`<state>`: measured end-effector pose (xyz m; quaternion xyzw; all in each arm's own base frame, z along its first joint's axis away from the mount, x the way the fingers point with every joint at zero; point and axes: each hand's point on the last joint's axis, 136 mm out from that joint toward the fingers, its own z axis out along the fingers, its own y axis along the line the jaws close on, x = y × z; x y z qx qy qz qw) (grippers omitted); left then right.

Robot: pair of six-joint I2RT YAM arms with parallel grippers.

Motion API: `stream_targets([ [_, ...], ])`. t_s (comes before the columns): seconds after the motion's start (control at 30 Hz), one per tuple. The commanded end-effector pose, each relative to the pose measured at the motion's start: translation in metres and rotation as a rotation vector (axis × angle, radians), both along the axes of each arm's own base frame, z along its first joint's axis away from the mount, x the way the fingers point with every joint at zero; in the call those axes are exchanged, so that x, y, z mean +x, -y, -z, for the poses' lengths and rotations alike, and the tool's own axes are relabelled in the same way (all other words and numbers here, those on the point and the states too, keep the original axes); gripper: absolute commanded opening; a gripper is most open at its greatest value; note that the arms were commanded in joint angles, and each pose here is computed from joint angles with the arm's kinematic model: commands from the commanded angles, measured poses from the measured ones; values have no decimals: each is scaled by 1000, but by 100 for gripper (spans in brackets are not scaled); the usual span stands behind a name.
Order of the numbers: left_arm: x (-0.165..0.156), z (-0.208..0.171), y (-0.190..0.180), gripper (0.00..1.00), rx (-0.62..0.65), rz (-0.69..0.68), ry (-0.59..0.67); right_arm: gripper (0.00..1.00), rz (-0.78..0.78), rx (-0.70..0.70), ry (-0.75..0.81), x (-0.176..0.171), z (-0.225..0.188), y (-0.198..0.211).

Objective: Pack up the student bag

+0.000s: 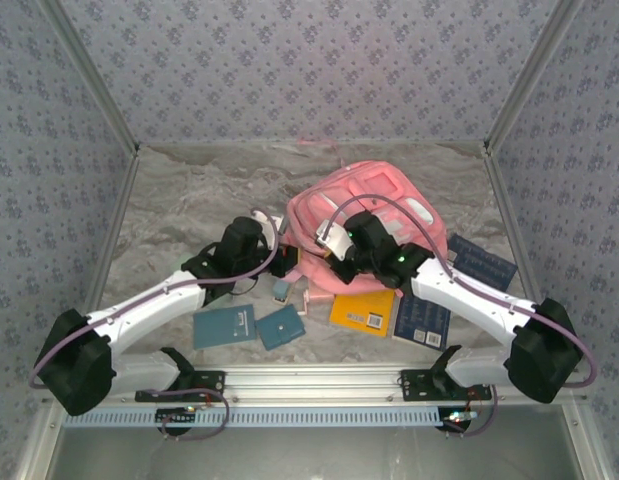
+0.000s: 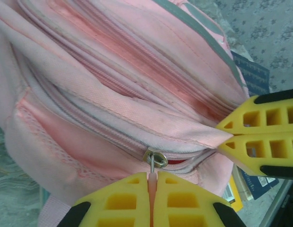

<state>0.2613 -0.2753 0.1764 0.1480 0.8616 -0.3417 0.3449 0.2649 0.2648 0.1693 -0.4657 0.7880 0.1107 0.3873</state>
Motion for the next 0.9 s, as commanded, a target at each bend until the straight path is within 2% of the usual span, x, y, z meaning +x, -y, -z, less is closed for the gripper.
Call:
stream_targets([
  [0.0,18,-10,-22,0,69,-100,34,0,83,-78,122,13,-22,20],
  [0.23,33,-12,-22,0,100,-130,12,0,154,-109,224,16,-46,38],
  [0.57,61,-12,-12,0,101,-125,-17,0,318,-185,292,20,-45,76],
  [0.87,85,1,0,0,112,-106,-32,0,333,-203,316,8,-60,100],
])
